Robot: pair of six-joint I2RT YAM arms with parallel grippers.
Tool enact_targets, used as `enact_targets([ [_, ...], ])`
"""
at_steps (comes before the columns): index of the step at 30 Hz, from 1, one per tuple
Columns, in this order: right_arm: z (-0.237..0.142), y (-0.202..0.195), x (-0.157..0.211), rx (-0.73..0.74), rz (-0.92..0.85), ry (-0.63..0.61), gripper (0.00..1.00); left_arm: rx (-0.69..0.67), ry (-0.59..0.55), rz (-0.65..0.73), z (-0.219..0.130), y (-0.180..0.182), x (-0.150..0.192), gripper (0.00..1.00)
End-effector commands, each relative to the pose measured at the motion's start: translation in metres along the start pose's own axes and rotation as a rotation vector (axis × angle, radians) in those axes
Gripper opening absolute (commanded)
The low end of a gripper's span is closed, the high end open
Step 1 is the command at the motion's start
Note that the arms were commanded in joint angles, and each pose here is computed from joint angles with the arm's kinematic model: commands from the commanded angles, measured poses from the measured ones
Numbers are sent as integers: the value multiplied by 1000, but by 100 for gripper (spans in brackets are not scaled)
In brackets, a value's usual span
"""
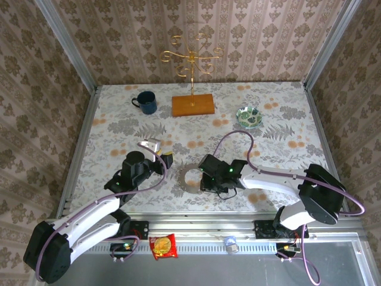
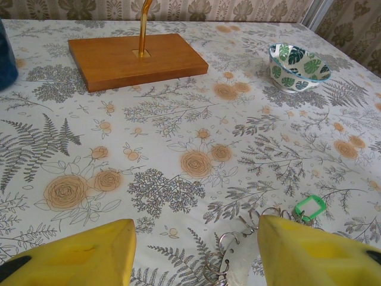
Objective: Put the keys on the keyring
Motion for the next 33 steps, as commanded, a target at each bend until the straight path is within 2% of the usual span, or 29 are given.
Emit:
enact_targets([
  [1,9,-2,-2,44,-14,10,25,8,-15,14,-1,-3,-4,56],
  [24,32,-1,-1,65,-36,72,22,0,-11,21,-3,-2,-3,56],
  [29,31,-4,0,80,-36,75,16,0,-11,21,-3,-2,-3,56],
  [33,28,-8,1,92,-44,79,5,-1,-11,21,-3,-2,-3,55],
])
Point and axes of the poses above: each hand's point on the last joint's axis, 136 mm out from that joint toward the fingers, its own z axis out along the fingers, its own y axis along the line the jaws close on, x = y × z, the point moved 5 cm from there along -z, back along the fingers, and after that the axes turned 10 degrees about -z, right-handed, at the moved point
